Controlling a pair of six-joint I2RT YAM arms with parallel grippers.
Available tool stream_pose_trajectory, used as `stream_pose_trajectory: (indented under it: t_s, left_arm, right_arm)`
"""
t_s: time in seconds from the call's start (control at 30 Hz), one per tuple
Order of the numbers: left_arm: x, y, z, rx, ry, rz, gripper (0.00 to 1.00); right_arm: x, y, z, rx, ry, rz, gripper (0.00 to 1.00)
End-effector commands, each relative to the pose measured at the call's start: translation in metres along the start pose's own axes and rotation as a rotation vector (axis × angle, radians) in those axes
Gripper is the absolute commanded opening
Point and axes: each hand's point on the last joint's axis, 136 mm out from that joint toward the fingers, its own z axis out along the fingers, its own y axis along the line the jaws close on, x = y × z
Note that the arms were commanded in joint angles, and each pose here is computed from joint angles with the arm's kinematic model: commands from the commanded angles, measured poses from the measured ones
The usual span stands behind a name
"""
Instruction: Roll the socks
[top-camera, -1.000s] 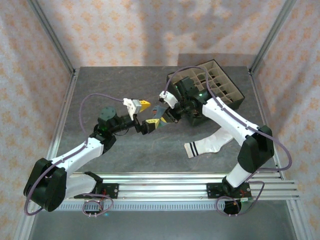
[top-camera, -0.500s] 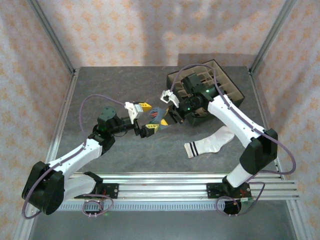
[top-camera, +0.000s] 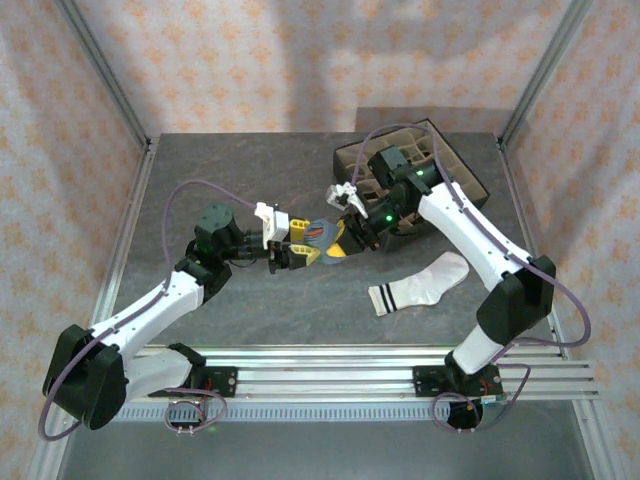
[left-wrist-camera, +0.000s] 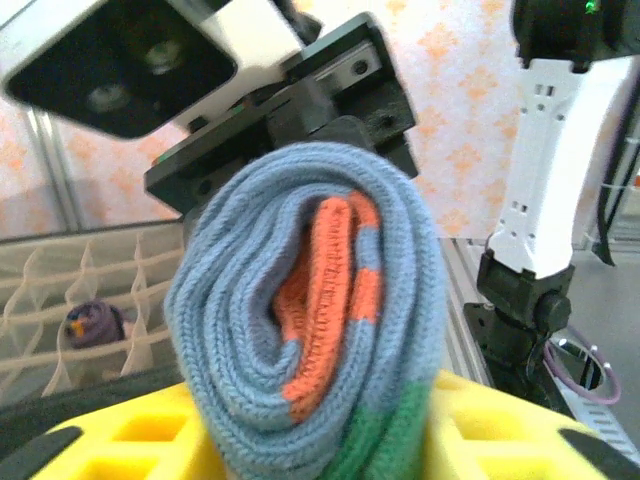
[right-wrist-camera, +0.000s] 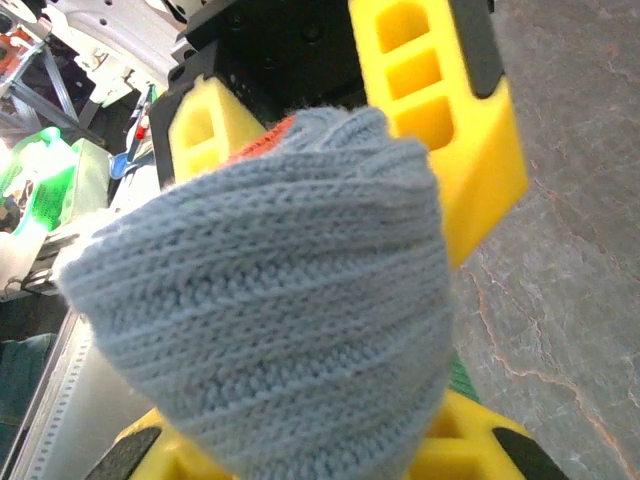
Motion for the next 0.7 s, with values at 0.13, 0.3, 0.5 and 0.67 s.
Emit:
stream_pose_trajectory:
  t_s: [0.13, 0.3, 0.5, 0.67]
  left_arm:
    - [-0.029, 0.014, -0.003, -0.064, -0.064, 0.013, 0.1]
    - [-0.028, 0.014, -0.006, -0.089, -0.066, 0.012, 0.0]
    - [-0.021, 0.019, -0.011, -0.151, -0.032, 0.019, 0.0]
    - [-0.011, 0.032, -0.018, -0.255, 0.002, 0.041, 0.0]
  right_arm:
    - [-0.009, 0.03, 0.004, -0.145, -0.035, 0.053, 0.06]
    - [-0.015, 0.013, 0.005, -0.079, -0.029, 0.053, 0.33]
    - [-0.016, -0.018, -0.004, 0.118, -0.017, 0.047, 0.46]
    - [-0.014, -0.054, -0.032, 0.374, -0.029, 0.073, 0.57]
